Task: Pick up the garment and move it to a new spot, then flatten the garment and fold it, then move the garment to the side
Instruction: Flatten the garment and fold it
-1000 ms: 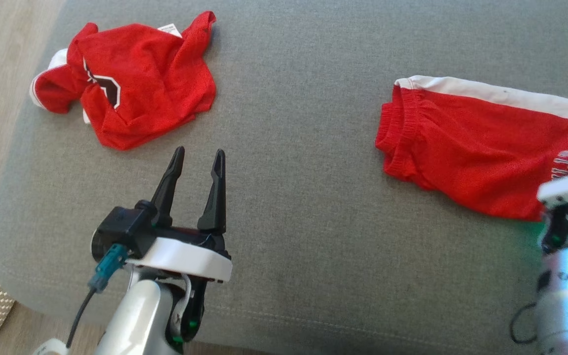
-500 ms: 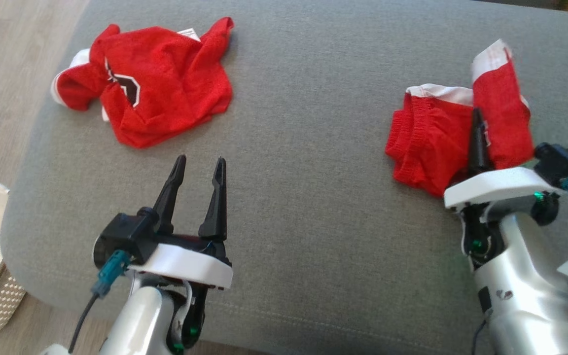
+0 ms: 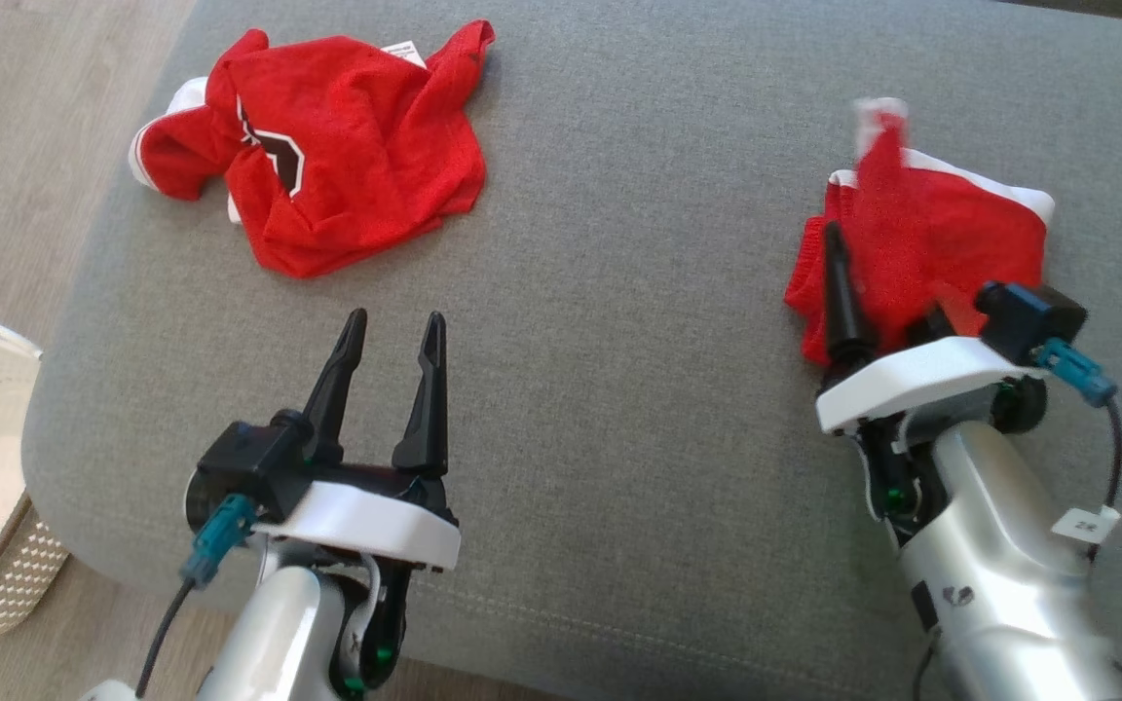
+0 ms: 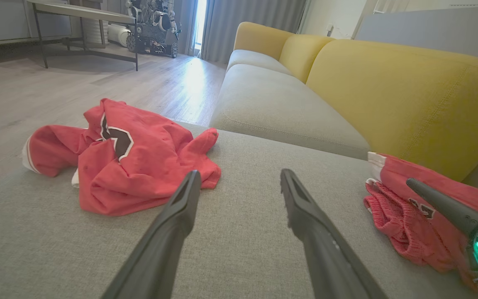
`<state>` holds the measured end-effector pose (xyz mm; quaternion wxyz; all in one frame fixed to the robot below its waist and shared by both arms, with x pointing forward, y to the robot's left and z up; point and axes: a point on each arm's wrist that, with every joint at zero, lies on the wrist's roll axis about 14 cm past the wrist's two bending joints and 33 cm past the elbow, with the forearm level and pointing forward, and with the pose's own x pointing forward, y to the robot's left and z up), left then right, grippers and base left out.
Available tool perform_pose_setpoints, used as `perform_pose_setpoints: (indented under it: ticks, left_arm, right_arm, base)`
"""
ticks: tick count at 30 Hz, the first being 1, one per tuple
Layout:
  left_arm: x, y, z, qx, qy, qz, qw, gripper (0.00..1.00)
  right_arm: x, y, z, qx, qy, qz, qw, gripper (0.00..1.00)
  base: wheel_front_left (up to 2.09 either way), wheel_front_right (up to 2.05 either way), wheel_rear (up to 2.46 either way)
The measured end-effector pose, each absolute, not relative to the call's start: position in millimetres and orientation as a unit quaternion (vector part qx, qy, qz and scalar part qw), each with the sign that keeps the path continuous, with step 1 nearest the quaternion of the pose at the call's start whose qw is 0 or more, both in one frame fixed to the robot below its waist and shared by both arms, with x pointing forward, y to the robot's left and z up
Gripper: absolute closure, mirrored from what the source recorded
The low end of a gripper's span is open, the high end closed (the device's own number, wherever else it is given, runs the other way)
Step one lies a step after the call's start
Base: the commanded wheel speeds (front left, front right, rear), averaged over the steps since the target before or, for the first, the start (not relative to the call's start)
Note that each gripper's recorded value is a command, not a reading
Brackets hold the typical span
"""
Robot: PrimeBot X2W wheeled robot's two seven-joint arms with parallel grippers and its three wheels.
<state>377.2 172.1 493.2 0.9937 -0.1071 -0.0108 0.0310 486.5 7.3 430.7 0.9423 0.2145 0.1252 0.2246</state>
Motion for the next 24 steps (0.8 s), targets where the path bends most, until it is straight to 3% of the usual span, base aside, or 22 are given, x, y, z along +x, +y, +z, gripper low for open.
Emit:
perform_pose_setpoints:
  ticks: [6,18,24]
  left_arm:
    - [378.1,171.4,491.3,-0.107,-0.008,0.03,0.994,0.0]
    - [381.1,168.0,485.2,-0.108,0.001,0.026,0.994,0.0]
    - [382.7,162.4,490.0,-0.109,-0.006,0.016,0.994,0.0]
  right_arm:
    - [479.0,20.8,429.1,0.206,0.131,0.249,0.937,0.0]
    - [447.1,45.5,390.9,0.185,0.235,0.297,0.907,0.0]
    - [442.2,41.9,396.4,0.184,0.229,0.297,0.909,0.0]
  base:
    - [0.0,0.0,0.0]
    - [0.0,0.0,0.0]
    - [0.0,0.0,0.0]
